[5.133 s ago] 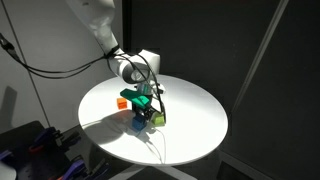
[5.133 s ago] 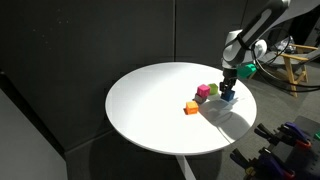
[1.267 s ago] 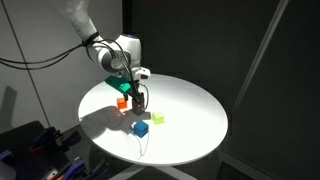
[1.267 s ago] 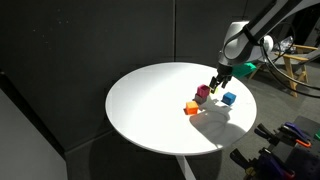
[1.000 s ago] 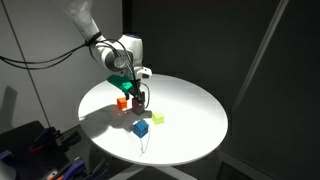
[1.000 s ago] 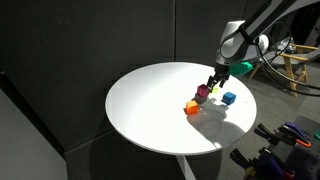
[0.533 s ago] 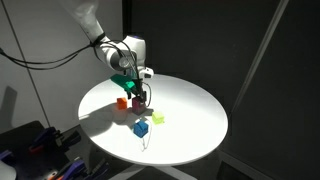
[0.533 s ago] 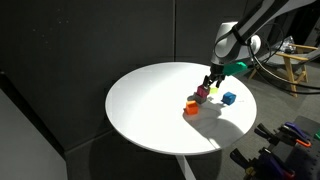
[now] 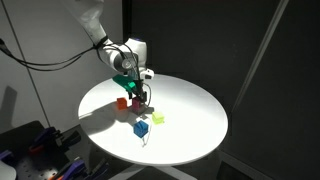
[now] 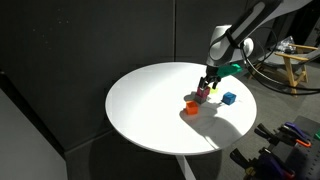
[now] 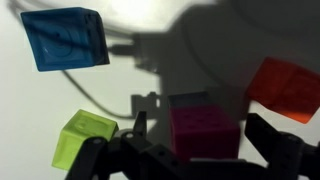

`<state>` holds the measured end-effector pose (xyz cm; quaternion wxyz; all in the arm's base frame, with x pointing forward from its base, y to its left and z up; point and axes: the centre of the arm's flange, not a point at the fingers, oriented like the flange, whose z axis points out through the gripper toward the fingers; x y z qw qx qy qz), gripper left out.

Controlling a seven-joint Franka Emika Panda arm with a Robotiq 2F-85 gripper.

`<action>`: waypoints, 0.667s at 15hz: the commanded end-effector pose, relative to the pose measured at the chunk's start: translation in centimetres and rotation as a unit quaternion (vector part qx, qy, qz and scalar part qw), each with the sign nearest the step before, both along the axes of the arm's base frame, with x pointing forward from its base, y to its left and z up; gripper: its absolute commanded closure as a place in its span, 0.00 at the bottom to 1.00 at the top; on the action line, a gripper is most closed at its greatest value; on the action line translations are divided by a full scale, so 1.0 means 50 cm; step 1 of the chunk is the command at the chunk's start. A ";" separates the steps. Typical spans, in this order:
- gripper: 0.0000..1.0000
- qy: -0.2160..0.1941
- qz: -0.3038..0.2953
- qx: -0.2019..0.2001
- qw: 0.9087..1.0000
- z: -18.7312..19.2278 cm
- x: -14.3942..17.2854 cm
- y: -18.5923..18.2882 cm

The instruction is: Unstack the blocks and put them on the table

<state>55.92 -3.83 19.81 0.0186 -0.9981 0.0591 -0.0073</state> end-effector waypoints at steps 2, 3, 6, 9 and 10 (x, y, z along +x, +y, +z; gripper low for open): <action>0.00 0.007 -0.013 -0.006 1.000 -0.001 0.040 -0.001; 0.00 0.007 -0.014 -0.006 1.000 -0.001 0.044 -0.003; 0.00 0.006 -0.015 -0.006 1.000 0.002 0.055 -0.009; 0.33 0.004 -0.013 -0.005 1.000 0.003 0.060 -0.011; 0.43 0.004 -0.014 -0.006 1.000 0.003 0.061 -0.012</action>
